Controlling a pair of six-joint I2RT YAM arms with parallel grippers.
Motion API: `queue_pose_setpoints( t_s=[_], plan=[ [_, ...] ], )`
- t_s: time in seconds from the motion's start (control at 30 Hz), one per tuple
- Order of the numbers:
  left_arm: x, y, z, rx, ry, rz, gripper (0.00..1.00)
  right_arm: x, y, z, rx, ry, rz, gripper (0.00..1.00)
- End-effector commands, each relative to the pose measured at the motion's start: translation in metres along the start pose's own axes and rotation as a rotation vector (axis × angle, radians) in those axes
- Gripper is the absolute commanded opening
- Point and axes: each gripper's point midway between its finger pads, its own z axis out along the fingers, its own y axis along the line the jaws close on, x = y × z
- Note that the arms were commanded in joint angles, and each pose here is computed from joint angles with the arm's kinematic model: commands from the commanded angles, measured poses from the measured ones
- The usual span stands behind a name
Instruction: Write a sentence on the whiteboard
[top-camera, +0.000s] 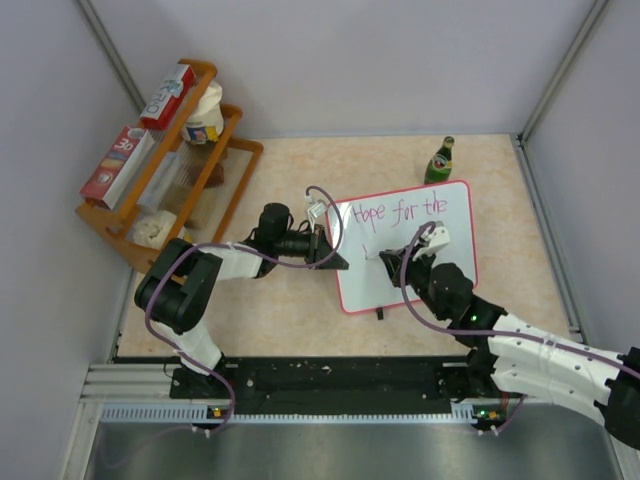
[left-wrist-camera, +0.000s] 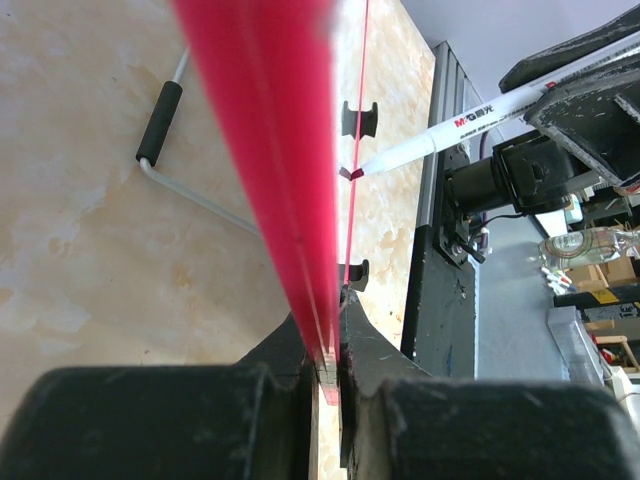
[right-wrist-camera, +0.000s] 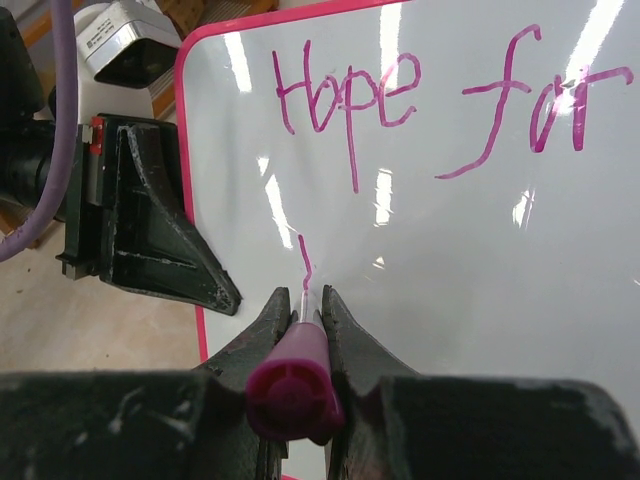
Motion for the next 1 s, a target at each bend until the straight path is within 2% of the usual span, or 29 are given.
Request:
queue_pose_setpoints(
  t_s=[0.0, 0.5, 0.97],
  plan=[
    [0.045, 0.005, 0.004, -0.008, 0.115, 0.023, 0.0, -0.03, 0.005, 0.004, 0.023, -0.081, 0.001, 0.0],
    [0.044, 0.006, 0.004, -0.009, 0.114, 0.025, 0.0, -0.037, -0.005, 0.006, 0.09, -0.089, -0.008, 0.0],
    [0.044, 0.005, 0.004, -0.008, 0.114, 0.025, 0.0, -0.009, -0.011, -0.001, 0.082, -0.01, -0.007, 0.0]
  ],
)
